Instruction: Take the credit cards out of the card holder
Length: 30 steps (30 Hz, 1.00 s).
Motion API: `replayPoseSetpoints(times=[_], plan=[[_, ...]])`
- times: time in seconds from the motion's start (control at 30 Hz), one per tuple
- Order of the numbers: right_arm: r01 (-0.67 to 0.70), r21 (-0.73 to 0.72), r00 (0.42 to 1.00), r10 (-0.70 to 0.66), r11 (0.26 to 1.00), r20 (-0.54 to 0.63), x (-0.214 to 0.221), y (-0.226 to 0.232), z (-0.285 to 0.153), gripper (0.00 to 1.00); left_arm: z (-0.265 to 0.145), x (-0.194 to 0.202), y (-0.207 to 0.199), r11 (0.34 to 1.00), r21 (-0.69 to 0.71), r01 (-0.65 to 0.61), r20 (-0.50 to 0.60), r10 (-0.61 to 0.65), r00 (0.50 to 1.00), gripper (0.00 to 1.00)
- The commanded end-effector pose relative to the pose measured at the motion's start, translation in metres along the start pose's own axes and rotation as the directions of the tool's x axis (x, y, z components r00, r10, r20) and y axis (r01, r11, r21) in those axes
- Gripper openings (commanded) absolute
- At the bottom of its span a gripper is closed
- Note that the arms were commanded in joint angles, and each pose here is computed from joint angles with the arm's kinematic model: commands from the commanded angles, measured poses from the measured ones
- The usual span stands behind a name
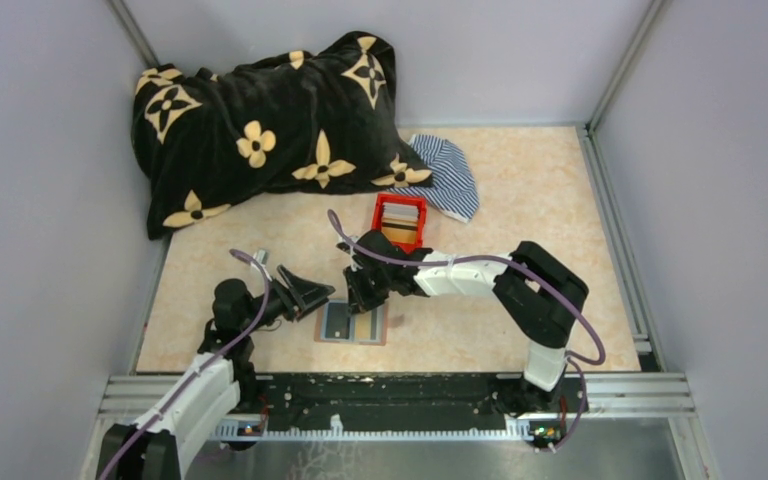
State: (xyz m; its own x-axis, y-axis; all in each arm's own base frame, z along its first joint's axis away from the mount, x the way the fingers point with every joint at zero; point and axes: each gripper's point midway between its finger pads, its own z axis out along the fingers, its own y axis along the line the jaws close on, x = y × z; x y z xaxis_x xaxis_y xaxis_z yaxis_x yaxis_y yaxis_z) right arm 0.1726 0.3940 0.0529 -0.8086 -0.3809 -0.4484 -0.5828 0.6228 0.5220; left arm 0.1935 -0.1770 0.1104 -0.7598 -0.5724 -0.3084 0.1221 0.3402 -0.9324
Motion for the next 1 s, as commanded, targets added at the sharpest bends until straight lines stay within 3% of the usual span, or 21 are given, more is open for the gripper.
replayPoseSetpoints(times=[0.0, 0.4, 0.73, 0.97], plan=[[0.0, -0.038, 0.998, 0.002, 0.999, 0.061, -0.019, 0.011, -0.007, 0.0, -0.016, 0.047, 0.067, 0.989, -0.127, 0.07, -0.065, -0.079, 0.995, 0.76], [-0.086, -0.003, 0.995, 0.086, 0.996, 0.052, -0.009, -0.002, 0.0, 0.0, -0.024, 0.061, 0.093, 0.961, -0.253, 0.116, -0.093, -0.143, 0.985, 0.74], [-0.096, -0.005, 0.994, 0.096, 0.995, 0.052, -0.007, -0.005, -0.001, 0.0, -0.022, 0.058, 0.097, 0.951, -0.301, 0.07, -0.133, -0.114, 0.985, 0.74], [-0.088, -0.014, 0.994, 0.088, 0.996, 0.066, -0.012, -0.003, -0.005, 0.0, -0.021, 0.07, 0.103, 0.928, -0.36, 0.098, -0.236, -0.193, 0.953, 0.75]])
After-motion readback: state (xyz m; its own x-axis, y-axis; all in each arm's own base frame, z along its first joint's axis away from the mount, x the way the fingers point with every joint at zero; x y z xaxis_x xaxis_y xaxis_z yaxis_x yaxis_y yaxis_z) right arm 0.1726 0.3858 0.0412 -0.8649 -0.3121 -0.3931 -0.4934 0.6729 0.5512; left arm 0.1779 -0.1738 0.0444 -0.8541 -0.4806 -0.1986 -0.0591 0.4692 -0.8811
